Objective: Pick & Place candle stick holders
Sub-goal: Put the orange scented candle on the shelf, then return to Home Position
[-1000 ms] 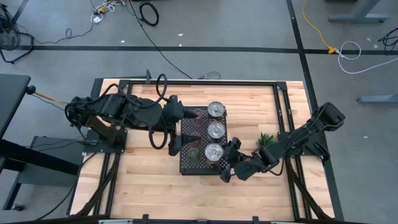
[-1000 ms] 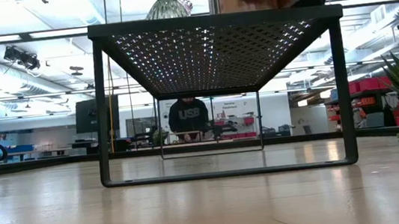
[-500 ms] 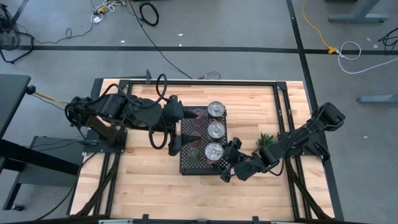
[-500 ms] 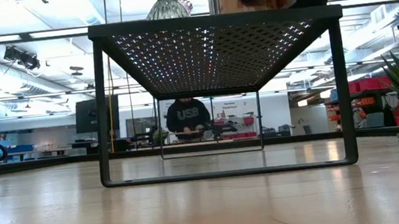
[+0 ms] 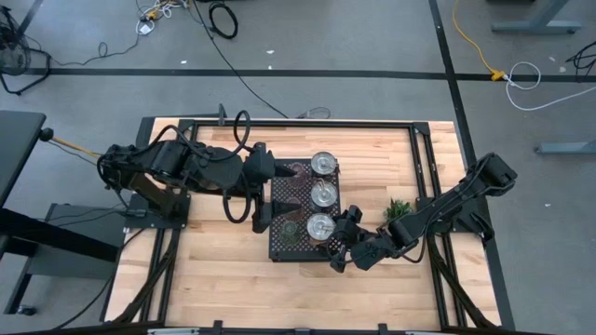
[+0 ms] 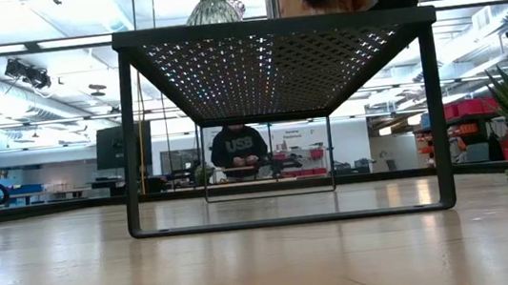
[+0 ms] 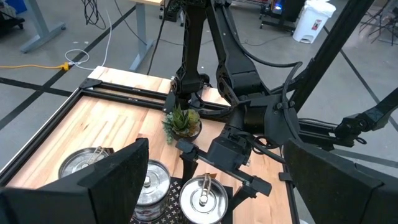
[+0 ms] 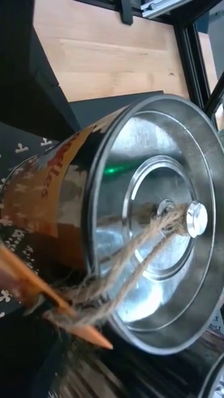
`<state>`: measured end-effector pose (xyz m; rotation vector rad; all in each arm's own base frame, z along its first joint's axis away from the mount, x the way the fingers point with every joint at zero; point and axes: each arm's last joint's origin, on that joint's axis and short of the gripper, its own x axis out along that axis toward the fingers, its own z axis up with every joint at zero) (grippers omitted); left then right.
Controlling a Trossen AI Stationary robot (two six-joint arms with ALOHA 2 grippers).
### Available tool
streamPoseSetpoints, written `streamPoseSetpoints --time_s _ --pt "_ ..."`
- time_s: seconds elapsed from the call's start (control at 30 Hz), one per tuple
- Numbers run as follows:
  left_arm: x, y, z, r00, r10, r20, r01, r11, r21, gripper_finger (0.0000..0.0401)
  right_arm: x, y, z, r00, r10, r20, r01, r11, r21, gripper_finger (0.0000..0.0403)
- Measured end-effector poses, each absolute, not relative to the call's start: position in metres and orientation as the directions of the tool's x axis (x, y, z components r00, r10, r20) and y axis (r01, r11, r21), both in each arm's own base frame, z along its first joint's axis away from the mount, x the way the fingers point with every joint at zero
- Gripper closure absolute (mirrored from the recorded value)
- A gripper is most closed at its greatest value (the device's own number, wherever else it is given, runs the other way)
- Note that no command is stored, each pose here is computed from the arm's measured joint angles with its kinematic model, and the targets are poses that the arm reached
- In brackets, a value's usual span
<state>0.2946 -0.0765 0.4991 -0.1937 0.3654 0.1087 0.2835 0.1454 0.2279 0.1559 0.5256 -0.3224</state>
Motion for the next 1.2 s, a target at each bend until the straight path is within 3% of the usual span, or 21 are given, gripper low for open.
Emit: streamPoseSetpoints --time_s 0.17,0.37,0.83,1.2 --pt "0.295 -0.077 0.499 0.928 0.071 -0.365 -0.14 0.976 -0.168 0.0027 0.283 0.145 0.227 0.81 -0.267 -0.523 0.357 0.931 0.077 0.0003" --pt "0.295 -0.077 0.499 0.929 0.07 -0.364 -0.14 0.976 -0.168 0.0027 0.281 0.146 0.228 0.804 -0.176 -0.568 0.303 0.943 0.136 0.0003" --pt "0.295 -0.077 0.499 0.929 0.071 -0.364 -0.14 0.976 -0.168 0.0027 0.275 0.142 0.225 0.763 -0.2 -0.615 0.323 0.942 0.094 0.0003" --pt "0.295 -0.077 0.499 0.929 0.07 -0.364 -0.14 0.976 -0.168 0.0027 0.256 0.132 0.249 0.767 -0.212 -0.605 0.343 0.933 0.108 0.0003"
